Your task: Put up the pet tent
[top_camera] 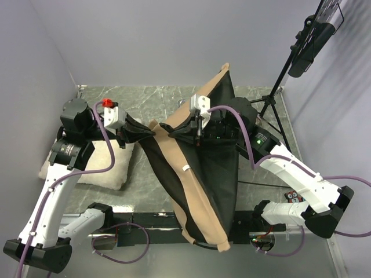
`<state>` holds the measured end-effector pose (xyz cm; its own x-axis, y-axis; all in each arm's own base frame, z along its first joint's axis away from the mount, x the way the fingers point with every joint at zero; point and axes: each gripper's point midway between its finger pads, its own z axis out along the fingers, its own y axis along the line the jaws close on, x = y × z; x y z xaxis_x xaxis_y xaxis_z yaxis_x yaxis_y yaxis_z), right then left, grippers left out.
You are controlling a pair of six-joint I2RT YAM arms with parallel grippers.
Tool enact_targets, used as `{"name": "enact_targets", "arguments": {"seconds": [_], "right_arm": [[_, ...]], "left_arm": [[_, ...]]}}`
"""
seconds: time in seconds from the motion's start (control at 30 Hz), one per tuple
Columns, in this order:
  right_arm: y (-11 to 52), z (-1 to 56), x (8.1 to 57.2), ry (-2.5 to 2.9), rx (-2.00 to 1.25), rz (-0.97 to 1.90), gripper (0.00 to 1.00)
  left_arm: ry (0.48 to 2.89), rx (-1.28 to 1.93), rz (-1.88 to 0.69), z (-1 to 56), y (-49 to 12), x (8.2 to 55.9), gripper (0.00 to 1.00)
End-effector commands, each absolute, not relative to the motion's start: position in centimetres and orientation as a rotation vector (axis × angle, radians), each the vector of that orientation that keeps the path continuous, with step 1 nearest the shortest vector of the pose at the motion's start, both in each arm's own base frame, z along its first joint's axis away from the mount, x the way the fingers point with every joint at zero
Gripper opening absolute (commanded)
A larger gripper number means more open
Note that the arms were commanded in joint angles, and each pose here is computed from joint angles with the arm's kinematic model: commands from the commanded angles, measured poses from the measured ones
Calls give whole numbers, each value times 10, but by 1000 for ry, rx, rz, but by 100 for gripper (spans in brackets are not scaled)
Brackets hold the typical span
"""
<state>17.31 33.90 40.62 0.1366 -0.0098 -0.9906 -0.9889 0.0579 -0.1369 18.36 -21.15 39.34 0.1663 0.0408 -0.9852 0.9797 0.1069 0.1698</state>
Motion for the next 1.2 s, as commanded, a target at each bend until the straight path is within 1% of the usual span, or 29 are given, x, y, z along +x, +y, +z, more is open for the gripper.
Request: {"name": "enact_targets", "arguments": {"seconds": [0.0,0.03,0.07,0.1,0.27,0.33,0.47,0.57,0.6,0.67,0.73,0.77,0.83,0.9,0.93,0.97,1.03,1.07,1.1,1.17], "right_arm": [[339,435,173,1084,-1233,1040,30],[341,433,175,1109,-1244,1035,45],[342,432,178,1128,-1254,1024,53],[343,431,179,1148,-1268,1020,58],[354,427,184,1217,-1330,992,66],[358,422,183,1234,-1357,976,67],[364,406,187,1311,-1384,944,71],[367,402,194,1365,-1369,926,72],[368,402,196,1374,-1361,923,70],[370,404,200,1388,-1339,920,64],[372,403,203,1416,-1326,927,54],[373,404,201,1411,-1337,938,43],[373,399,202,1421,-1335,929,26],[374,398,202,1416,-1335,930,0],[374,395,201,1413,-1342,935,0],[373,396,200,1399,-1342,947,0],[370,402,198,1337,-1321,966,0],[369,403,197,1311,-1322,967,0],[368,403,194,1295,-1328,973,0],[366,403,191,1286,-1334,998,0]], "left_arm": [[1152,1242,-933,405,-209,183,1],[1154,1247,-921,405,-209,184,1],[1158,1249,-911,405,-208,185,1],[1165,1248,-904,405,-208,186,1],[1190,1247,-869,404,-207,190,1],[1201,1241,-851,404,-207,193,1],[1222,1246,-820,403,-208,196,1],[1222,1249,-810,405,-210,195,1],[1227,1256,-806,403,-211,195,1],[1239,1264,-779,400,-211,197,1],[1246,1279,-755,398,-212,199,1],[1247,1288,-743,397,-212,198,1],[1257,1284,-703,398,-211,202,1],[1260,1282,-667,400,-209,205,1],[1254,1278,-659,403,-208,205,1],[1257,1259,-655,405,-208,206,7],[1257,1212,-673,408,-207,202,33],[1243,1180,-669,413,-204,198,42],[1223,1159,-665,416,-203,195,45],[1208,1089,-674,425,-200,191,42]]}}
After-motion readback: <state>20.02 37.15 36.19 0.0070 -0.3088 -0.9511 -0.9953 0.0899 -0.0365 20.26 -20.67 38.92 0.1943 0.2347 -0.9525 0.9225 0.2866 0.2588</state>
